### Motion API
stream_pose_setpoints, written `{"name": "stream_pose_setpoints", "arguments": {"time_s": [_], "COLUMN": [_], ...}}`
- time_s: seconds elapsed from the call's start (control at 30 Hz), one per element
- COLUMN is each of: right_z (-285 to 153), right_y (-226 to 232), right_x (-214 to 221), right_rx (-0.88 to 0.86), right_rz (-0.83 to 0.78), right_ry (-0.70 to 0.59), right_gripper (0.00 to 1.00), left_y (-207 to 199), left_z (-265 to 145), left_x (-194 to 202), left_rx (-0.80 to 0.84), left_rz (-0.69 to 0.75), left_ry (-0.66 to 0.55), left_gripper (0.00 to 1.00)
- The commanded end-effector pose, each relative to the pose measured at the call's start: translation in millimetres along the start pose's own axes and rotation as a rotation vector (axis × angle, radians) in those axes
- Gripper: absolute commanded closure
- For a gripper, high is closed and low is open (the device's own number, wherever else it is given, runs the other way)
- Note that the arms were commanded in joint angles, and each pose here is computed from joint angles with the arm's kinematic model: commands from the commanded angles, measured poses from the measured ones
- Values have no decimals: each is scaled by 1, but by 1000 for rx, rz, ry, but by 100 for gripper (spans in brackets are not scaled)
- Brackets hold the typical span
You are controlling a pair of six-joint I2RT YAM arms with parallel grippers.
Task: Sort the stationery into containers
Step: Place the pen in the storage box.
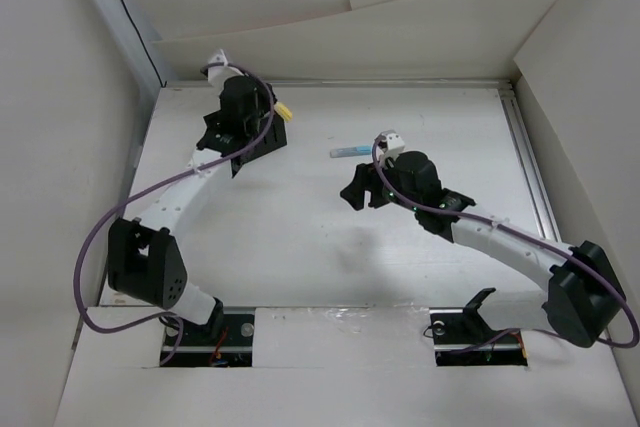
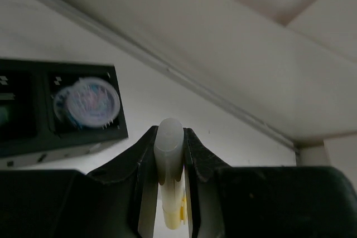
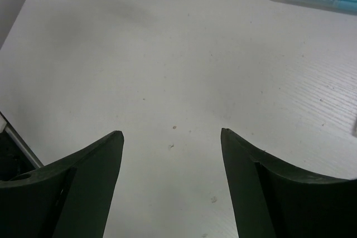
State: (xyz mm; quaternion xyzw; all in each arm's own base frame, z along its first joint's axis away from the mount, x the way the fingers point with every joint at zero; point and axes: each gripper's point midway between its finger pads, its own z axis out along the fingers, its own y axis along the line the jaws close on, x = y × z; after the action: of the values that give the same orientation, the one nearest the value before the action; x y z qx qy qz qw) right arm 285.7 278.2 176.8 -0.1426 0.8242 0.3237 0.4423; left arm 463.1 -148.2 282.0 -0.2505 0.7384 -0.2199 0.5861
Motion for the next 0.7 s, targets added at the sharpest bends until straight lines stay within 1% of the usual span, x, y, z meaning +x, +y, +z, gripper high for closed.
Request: {"name": "stream_pose_setpoints", "arguments": {"time_s": [0.0, 0.03, 0.07, 0.1, 0.13, 0.2, 0.27, 0.33, 0.5, 0.57, 0.67], "right_z": [-5, -5, -6, -6, -6, -9, -9, -9, -9, -6, -7], "right_y": [8, 7, 6, 6, 6, 8, 3, 3, 3, 1, -4], "right_x": [-19, -20, -18, -18, -18, -21, -23, -23, -23, -20, -23], "right_rx": [-29, -21, -21, -21, -21, -24, -8, -8, -8, -4, 13], "right_rz": [0, 0, 0, 0, 0, -1, 3, 3, 3, 4, 7], "right_ry": [-73, -77, -77, -77, -77, -85, -93, -93, -93, -84, -92], "right_gripper": [24, 24, 24, 24, 24, 24, 24, 24, 24, 24, 24], "left_y": [38, 47, 53, 65, 88, 105, 132, 145, 154, 159, 161], "left_z": [11, 15, 19, 25, 27, 28, 31, 29, 33, 39, 42], "left_x": [-59, -64, -76, -76, -87, -98, -98, -97, -96, -90, -93], "left_rx": [-204, -226, -241, -264, -323, -373, -462, -521, -547, -557, -565], "left_rz": [50, 51, 42, 43, 40, 36, 67, 110, 149, 168, 186], "left_ry": [-165, -158, -179, -174, -195, -218, -223, -237, -254, -240, -262], "left_gripper": [100, 100, 100, 100, 100, 100, 100, 100, 100, 100, 100]}}
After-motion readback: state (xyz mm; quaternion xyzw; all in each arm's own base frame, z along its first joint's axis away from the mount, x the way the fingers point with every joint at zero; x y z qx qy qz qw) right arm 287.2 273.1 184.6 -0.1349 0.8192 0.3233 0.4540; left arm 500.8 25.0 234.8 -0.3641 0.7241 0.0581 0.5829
